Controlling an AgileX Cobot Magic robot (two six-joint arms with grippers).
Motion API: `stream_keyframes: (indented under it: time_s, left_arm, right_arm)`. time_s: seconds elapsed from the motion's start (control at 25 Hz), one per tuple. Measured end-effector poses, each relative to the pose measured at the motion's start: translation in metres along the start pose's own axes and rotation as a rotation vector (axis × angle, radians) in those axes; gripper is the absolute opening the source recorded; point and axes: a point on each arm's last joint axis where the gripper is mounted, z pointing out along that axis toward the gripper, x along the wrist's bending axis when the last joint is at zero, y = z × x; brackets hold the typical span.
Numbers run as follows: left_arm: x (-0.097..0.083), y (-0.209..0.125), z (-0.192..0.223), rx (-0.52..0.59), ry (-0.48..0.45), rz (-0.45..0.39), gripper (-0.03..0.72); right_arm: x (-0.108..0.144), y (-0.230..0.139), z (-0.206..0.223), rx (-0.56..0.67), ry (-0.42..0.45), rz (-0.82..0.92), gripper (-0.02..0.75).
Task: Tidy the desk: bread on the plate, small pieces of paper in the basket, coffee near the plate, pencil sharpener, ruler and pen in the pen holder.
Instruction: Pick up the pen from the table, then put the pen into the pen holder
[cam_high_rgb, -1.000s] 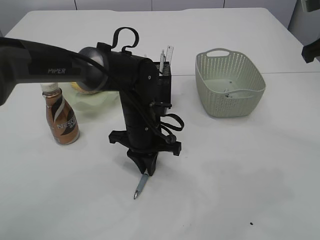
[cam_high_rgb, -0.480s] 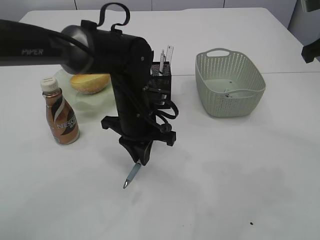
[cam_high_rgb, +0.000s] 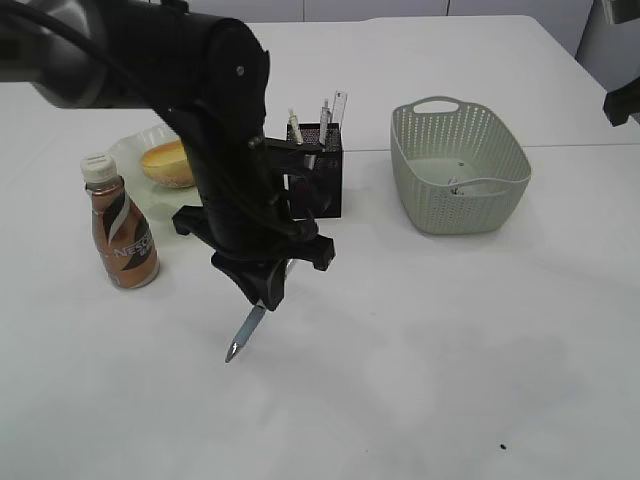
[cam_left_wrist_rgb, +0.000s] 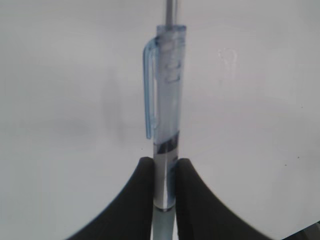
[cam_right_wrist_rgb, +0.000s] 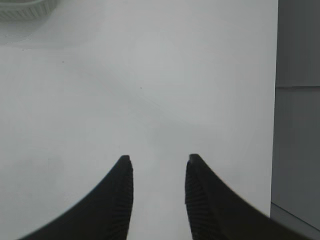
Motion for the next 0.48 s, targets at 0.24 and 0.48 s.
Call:
stream_keyframes:
  time_s: [0.24,0.48]
  left_arm:
    - [0.009,-0.025,0.007,-0.125,-0.014,0.001,0.059]
    - [0.021,-0.054,0.022,-0.276,-0.031,0.005,0.059]
  right_arm:
    - [0.0,0.0,0.0,0.0,0.0,0.0,0.291]
    - [0.0,0.0,0.0,0.0,0.0,0.0,0.291]
